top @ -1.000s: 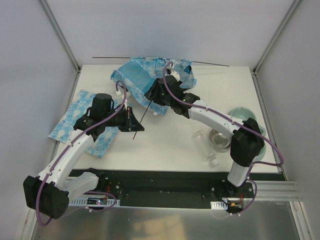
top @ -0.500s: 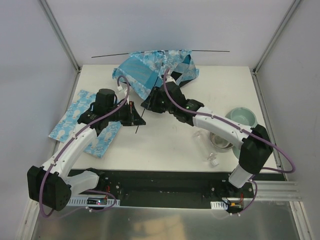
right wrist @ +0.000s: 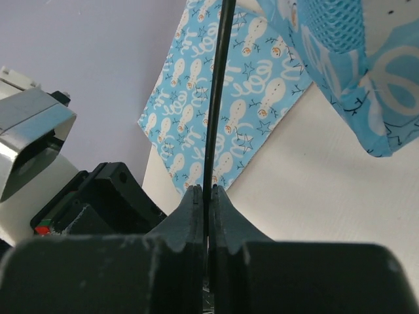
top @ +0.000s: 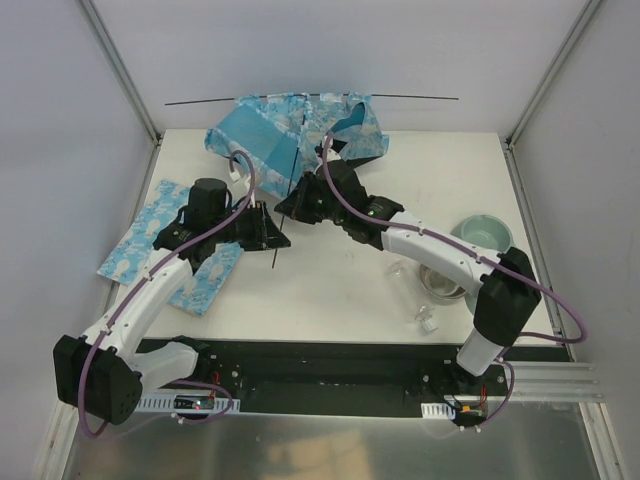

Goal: Set up the pet tent

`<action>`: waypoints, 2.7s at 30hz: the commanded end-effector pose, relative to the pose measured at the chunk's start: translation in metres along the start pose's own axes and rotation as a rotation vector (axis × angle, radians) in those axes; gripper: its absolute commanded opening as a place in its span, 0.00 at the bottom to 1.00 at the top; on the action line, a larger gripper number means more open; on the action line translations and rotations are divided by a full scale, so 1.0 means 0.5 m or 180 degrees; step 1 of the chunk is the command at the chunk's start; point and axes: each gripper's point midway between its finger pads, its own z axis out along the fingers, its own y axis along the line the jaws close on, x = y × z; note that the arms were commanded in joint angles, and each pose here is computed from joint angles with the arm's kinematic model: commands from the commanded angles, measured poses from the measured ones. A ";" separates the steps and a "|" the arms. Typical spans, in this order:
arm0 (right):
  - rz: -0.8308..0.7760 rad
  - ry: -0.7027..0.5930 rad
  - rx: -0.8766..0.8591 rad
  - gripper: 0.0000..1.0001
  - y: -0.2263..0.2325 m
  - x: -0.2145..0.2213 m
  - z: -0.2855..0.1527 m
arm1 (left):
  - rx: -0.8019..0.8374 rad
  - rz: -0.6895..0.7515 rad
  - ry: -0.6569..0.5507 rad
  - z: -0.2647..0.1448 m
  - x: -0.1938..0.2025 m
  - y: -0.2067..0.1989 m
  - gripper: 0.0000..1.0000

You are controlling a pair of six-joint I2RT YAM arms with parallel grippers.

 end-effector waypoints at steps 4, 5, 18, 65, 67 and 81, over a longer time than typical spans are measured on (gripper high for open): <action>-0.0077 -0.0157 0.0095 0.00 0.013 -0.032 0.017 | -0.0214 -0.0075 -0.0366 -0.032 0.015 0.032 0.27; -0.0061 -0.0163 0.0118 0.00 0.010 -0.034 0.018 | -0.0215 -0.0087 -0.0373 -0.035 0.021 0.034 0.30; 0.0002 -0.0202 0.0109 0.00 0.023 -0.045 0.023 | -0.0023 -0.0179 -0.0095 -0.035 0.088 0.034 0.14; -0.0579 0.0201 0.0470 0.34 -0.023 0.071 -0.008 | -0.0504 -0.0086 -0.0619 -0.026 -0.080 0.035 0.00; -0.0576 0.0188 0.0469 0.32 -0.022 0.068 -0.006 | -0.0483 -0.0085 -0.0616 -0.024 -0.081 0.033 0.00; -0.0379 0.0062 0.0418 0.00 0.001 0.018 0.004 | -0.0260 -0.0036 -0.0792 -0.068 -0.115 -0.006 0.28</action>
